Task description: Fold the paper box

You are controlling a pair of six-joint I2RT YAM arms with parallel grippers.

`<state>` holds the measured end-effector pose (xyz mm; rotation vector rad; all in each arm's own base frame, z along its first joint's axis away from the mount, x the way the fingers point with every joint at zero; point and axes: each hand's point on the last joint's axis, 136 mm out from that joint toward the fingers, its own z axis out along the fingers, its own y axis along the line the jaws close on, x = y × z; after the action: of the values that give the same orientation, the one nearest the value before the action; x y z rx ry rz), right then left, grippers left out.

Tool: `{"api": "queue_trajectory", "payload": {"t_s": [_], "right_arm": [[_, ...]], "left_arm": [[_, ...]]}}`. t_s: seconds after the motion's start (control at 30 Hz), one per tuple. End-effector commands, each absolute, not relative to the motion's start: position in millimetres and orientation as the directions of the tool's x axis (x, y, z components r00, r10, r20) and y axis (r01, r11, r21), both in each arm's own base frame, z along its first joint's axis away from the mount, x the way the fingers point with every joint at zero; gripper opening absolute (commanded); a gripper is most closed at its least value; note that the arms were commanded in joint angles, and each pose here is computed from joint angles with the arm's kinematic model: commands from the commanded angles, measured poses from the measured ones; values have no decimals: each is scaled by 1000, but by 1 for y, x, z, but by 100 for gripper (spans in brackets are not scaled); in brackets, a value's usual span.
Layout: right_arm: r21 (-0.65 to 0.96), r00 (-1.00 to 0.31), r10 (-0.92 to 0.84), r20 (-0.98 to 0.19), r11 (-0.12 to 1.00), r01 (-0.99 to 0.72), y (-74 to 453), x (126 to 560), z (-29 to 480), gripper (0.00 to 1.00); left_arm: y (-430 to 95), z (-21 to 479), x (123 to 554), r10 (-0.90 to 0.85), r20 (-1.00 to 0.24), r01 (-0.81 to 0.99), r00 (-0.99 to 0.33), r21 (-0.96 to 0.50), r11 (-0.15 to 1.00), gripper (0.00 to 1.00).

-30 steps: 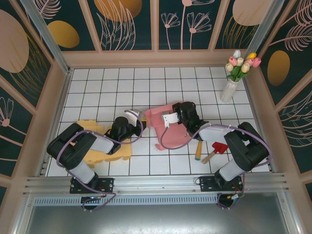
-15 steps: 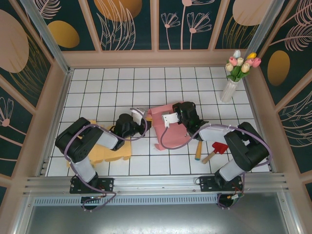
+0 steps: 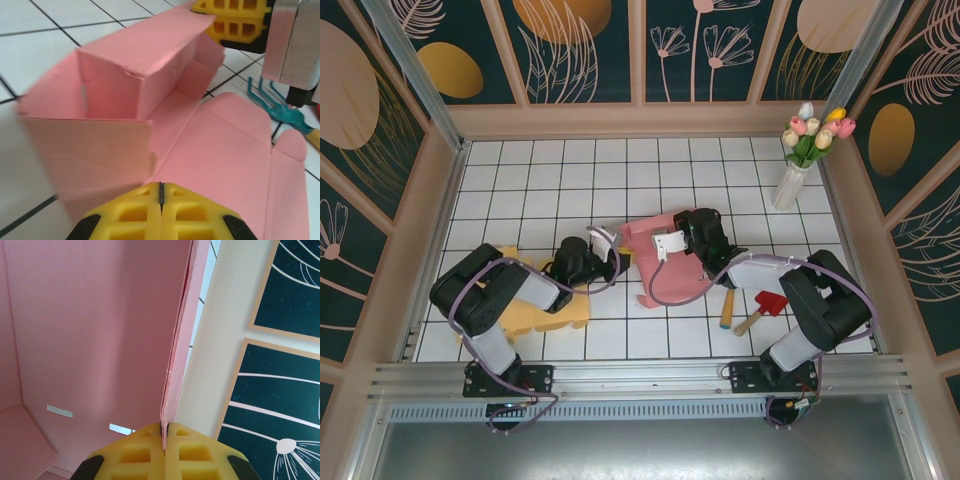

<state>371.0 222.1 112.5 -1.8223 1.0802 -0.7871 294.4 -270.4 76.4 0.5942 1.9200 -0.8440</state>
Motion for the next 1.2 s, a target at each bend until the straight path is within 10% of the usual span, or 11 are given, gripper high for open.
{"api": "queue_trajectory", "payload": {"t_s": [0.0,0.3,1.17], "right_arm": [[-802,455,-881,131,-364,-473,212,353,68,0],[-798,453,-881,134,-367,-478,212,353,68,0],[-779,457,-877,149,-389,-491,210,352,62,0]], "left_arm": [[-249,93,304,35,-918,635,-395,-245,733,0],[-223,79,329,-14,-887,487,-461,-266,832,0],[-286,79,311,83,-898,771,-432,-321,550,0]]}}
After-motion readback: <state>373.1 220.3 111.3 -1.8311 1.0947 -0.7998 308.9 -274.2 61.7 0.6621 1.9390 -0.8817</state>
